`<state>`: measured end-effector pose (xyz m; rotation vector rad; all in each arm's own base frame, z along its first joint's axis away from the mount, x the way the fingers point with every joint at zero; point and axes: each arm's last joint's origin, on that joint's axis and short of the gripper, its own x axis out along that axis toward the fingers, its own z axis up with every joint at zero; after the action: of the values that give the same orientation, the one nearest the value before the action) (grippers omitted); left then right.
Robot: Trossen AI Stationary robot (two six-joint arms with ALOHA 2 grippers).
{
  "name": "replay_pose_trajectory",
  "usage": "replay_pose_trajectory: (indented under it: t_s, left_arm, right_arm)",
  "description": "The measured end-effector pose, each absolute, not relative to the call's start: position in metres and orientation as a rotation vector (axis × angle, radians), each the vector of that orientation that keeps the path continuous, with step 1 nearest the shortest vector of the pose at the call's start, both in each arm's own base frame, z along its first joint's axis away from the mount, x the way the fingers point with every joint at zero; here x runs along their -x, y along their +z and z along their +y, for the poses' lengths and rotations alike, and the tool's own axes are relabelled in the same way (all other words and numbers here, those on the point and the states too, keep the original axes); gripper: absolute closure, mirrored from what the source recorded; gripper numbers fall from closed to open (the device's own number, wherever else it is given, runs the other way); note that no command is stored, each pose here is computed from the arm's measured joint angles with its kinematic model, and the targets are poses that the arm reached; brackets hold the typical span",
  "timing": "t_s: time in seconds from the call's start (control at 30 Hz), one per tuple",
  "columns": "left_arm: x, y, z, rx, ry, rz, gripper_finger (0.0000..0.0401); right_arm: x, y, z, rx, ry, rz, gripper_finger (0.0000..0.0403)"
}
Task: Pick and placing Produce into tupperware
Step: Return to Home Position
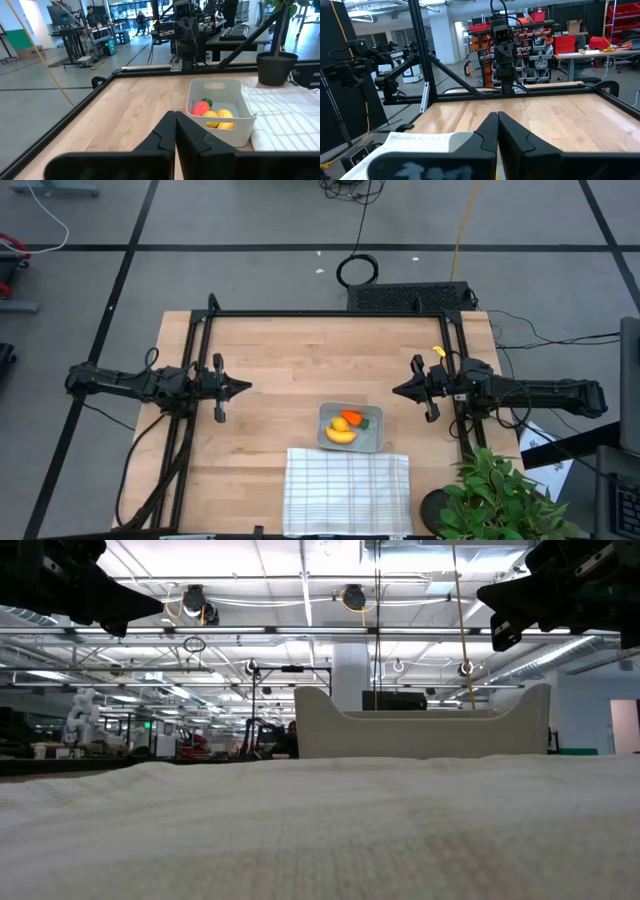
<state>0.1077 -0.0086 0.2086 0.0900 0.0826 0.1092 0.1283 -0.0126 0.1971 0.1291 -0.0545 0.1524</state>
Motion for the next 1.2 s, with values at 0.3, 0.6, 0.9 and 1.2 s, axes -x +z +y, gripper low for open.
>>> replay_pose_trajectory:
  t_s: [0.3, 0.6, 0.9, 1.2]
  left_arm:
    - [-0.1077, 0.2086, -0.0086, -0.090, 0.109, 0.083, 0.0374]
    - [-0.1077, 0.2086, -0.0086, -0.090, 0.109, 0.083, 0.0395]
    - [-0.1077, 0.2086, -0.0086, -0.090, 0.109, 0.083, 0.0381]
    - [-0.1077, 0.2086, -0.0086, -0.090, 0.109, 0.083, 0.0369]
  right_arm:
    - [-0.1283, 0.1971, -0.0126, -0.129, 0.152, -0.054, 0.0403]
    - [-0.1283, 0.1971, -0.0126, -0.129, 0.152, -0.054, 0.0403]
    - [-0.1284, 0.1971, -0.0126, -0.129, 0.153, -0.054, 0.0403]
    - [-0.1283, 0.1971, -0.0126, -0.129, 0.152, -0.055, 0.0403]
